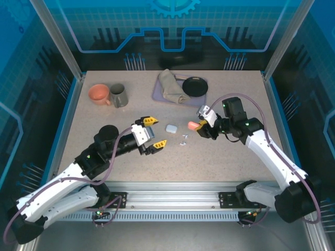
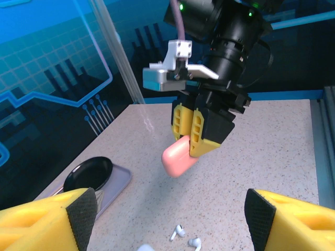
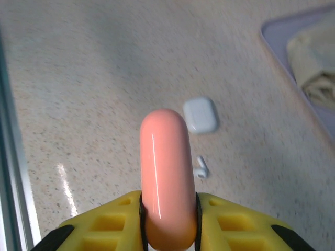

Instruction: Insert the wireless bluetooth earbuds into the charging case

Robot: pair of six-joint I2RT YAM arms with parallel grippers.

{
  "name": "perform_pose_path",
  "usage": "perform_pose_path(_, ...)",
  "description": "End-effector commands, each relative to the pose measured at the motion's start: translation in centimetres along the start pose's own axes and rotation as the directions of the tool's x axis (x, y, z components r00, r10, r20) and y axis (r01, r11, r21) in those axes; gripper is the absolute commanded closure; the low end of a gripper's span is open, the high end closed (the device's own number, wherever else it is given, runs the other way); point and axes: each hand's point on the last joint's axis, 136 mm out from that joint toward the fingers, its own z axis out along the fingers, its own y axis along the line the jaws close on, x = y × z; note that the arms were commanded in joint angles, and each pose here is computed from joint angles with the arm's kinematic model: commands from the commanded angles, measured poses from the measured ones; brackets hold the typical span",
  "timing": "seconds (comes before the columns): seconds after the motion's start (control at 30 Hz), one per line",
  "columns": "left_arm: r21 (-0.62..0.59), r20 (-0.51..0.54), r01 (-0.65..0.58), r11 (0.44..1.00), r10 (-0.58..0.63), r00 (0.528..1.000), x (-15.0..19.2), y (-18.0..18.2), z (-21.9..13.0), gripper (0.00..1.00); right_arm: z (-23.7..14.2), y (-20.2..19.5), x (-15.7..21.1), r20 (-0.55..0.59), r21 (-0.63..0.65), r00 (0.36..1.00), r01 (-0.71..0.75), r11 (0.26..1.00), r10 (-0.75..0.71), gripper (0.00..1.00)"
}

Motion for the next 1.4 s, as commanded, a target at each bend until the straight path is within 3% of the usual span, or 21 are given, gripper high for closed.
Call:
perform_pose_path(0.0, -0.054, -0.041, 0.039, 0.998, -0.042, 0.998, 1.5, 0.3, -0.9, 0.21, 0.1, -2.4, 1.6, -0.053, 0.048, 0.990, -0.131, 0.990, 0.133, 0.74)
perform_pose_path(0.17, -0.093, -0.055, 0.052, 0.994, -0.057, 0.997, 1.9, 0.7, -1.8, 0.18, 1.8, -4.8, 4.1, -0.176, 0.051, 0.958, -0.220, 0.974, 0.225, 0.74)
perform_pose_path(0.57, -0.117, -0.059, 0.053, 0.992, -0.060, 0.996, 2.0, 1.1, -2.2, 0.01, 6.0, -7.5, 6.4, -0.268, -0.005, 0.892, -0.378, 0.926, 0.363, 0.75)
perform_pose_path(1.27, -0.105, -0.062, 0.050, 0.993, -0.057, 0.996, 2.0, 0.9, -2.2, 0.01, 11.0, -8.4, 10.2, -0.413, -0.067, 0.799, -0.506, 0.860, 0.438, 0.74)
perform_pose_path(1.37, -0.106, -0.050, 0.059, 0.993, -0.065, 0.997, 1.8, 0.9, -2.1, 0.01, 11.2, -8.3, 10.2, -0.410, -0.073, 0.799, -0.511, 0.857, 0.441, 0.64)
